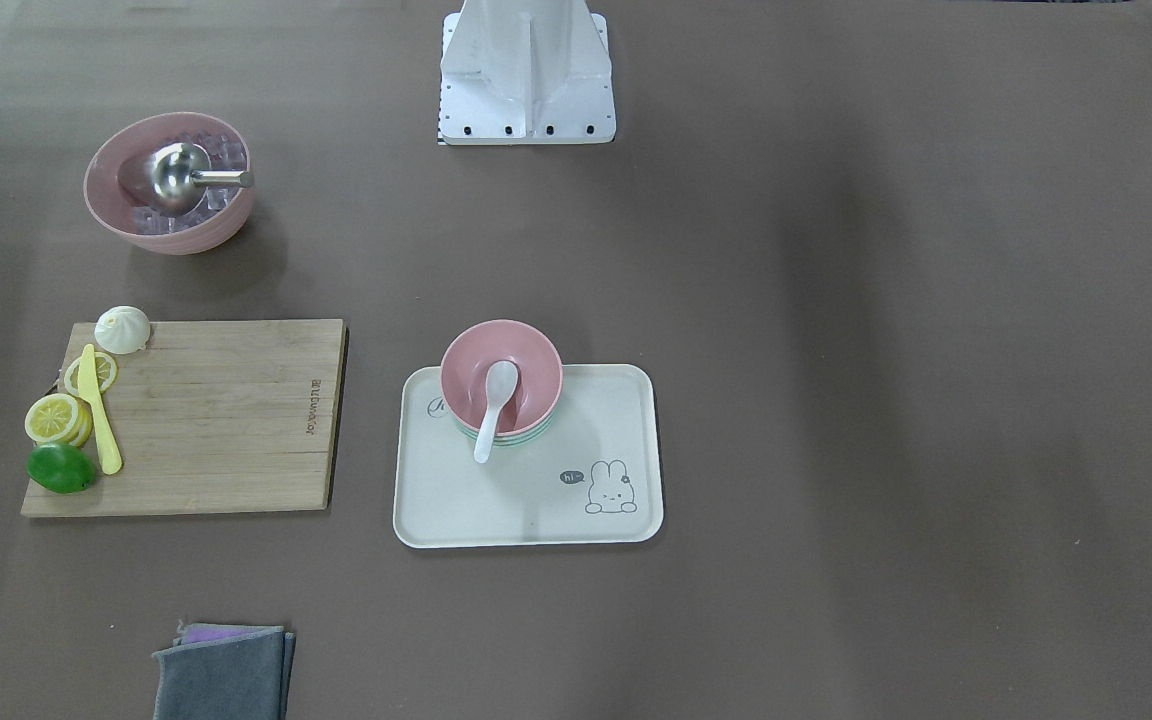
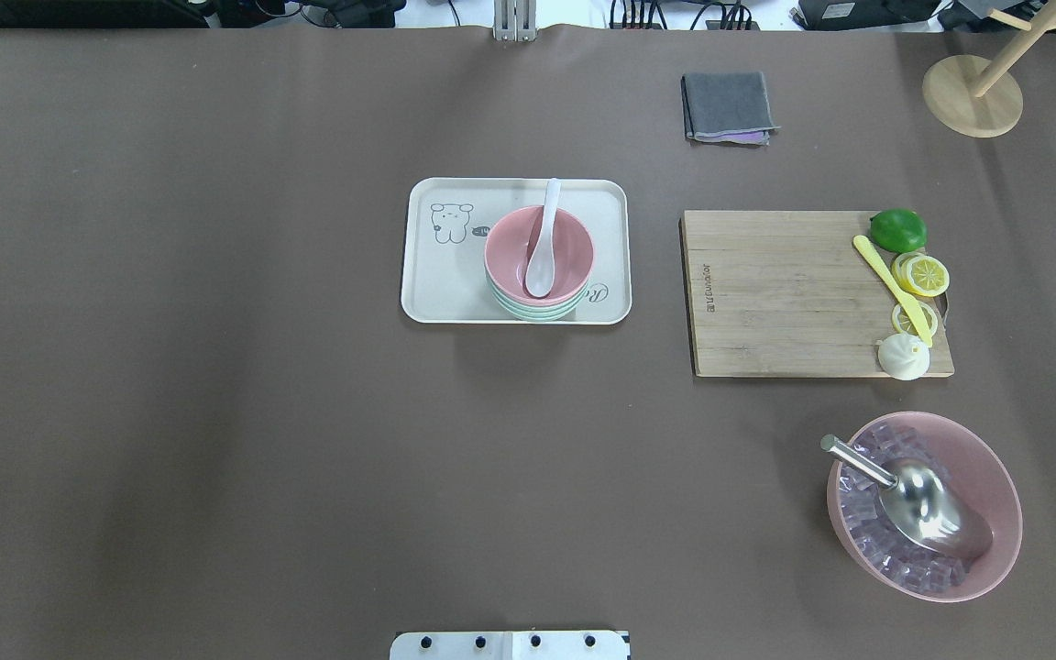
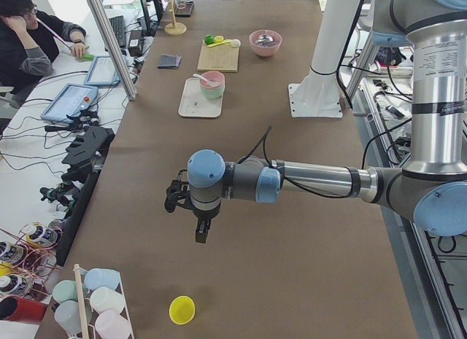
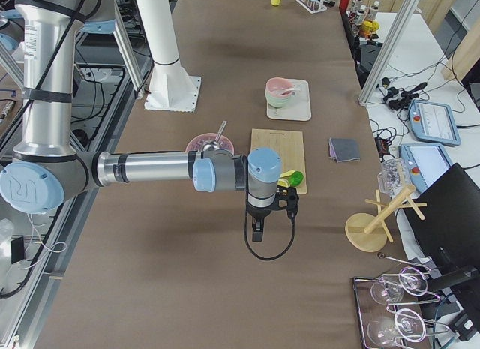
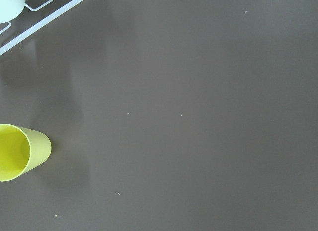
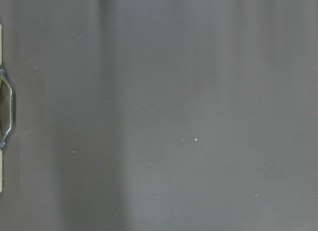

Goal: Stack pink bowl on green and place spoon

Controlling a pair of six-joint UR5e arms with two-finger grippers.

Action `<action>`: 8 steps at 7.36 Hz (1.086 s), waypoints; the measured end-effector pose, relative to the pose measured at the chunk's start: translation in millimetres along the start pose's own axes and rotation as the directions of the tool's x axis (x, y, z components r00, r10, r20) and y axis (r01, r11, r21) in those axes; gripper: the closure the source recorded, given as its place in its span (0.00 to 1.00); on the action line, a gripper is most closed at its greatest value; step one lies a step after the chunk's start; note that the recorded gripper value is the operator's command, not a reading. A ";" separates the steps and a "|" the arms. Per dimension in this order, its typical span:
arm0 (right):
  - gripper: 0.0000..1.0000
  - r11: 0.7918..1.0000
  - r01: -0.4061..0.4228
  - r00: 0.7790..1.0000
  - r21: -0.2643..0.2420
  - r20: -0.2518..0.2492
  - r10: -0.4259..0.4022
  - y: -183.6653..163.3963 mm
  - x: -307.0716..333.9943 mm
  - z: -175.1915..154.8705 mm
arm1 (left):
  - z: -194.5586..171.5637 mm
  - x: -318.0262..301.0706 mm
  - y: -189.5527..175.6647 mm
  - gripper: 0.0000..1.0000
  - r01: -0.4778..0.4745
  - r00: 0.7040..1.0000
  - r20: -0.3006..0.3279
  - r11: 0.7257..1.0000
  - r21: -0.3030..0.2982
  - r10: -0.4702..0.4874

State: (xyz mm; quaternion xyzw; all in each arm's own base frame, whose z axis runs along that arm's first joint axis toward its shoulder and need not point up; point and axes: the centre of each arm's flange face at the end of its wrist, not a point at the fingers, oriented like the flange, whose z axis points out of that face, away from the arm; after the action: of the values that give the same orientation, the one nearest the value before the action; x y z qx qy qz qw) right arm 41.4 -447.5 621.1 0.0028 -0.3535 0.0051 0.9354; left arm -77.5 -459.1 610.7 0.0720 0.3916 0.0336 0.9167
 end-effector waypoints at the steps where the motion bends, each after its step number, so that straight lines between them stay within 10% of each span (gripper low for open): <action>1: 0.00 1.000 0.000 1.000 0.000 0.001 0.000 -0.1 -0.2 -0.1 | -0.2 0.2 -0.1 0.02 0.000 1.000 0.000 1.000 0.000 0.000; 8: 0.00 1.000 0.001 1.000 0.001 0.019 -0.001 -0.6 -3.5 -1.7 | 1.0 -0.9 1.6 0.02 0.002 1.000 0.000 1.000 -0.002 -0.002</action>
State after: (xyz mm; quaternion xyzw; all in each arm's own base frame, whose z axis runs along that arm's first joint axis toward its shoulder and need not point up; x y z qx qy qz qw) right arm 39.9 -448.2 617.6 0.0036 -0.3626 0.0050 0.9319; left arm -77.4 -457.7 612.2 0.0705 0.3917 0.0330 0.9168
